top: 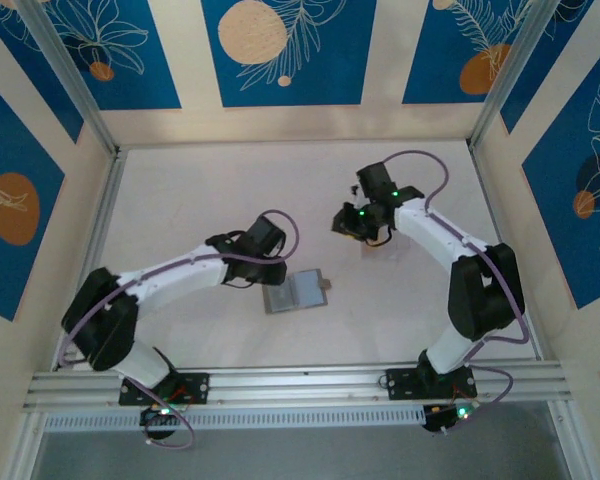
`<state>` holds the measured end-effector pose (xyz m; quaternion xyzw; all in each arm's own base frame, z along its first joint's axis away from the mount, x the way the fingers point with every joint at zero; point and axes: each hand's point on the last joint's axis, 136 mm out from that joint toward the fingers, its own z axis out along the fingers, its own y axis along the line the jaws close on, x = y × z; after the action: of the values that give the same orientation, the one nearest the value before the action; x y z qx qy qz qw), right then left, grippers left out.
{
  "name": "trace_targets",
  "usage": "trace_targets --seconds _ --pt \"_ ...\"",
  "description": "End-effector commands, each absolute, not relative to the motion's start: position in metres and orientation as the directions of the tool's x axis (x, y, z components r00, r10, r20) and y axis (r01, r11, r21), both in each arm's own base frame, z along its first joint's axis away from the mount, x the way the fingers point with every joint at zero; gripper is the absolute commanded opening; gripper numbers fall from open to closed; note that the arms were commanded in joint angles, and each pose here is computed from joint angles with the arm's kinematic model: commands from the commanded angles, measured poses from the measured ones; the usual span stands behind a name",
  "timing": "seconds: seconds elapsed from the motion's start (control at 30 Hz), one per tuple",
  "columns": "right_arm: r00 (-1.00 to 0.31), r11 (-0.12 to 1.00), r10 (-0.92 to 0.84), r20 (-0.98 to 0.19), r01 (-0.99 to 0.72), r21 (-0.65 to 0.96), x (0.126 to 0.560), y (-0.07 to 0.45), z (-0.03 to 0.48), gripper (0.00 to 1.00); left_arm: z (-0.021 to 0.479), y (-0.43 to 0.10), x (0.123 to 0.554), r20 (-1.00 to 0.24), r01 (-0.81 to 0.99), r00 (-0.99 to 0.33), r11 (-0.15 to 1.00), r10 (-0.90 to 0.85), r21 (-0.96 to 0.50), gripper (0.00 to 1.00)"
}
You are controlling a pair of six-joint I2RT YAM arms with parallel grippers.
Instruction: Put the credit cards into the card holder
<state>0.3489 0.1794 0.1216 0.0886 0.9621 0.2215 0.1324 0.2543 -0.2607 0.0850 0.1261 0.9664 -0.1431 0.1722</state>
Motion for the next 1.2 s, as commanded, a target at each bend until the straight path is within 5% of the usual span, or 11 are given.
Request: trace_targets --seconds 0.0,0.53,1.03,1.17 --pt "-0.949 0.967 0.236 -0.208 0.208 0.147 0.337 0.112 0.101 0.31 0.062 -0.27 0.248 -0.31 0.33 -0.917 0.916 0.253 -0.229 0.25" --pt "-0.95 0.957 0.187 -0.249 0.233 -0.173 0.375 0.066 0.077 0.32 0.006 -0.245 0.228 -0.207 0.292 -0.944 0.943 0.258 -0.157 0.24" --pt "-0.963 0.978 0.18 -0.199 0.197 -0.066 0.383 0.087 0.047 0.35 0.003 -0.241 0.224 -0.196 0.281 -0.948 0.947 0.249 -0.156 0.22" --pt "-0.964 0.975 0.186 -0.192 0.204 -0.082 0.381 0.083 0.045 0.27 0.003 -0.241 0.224 -0.197 0.278 -0.949 0.947 0.245 -0.159 0.22"
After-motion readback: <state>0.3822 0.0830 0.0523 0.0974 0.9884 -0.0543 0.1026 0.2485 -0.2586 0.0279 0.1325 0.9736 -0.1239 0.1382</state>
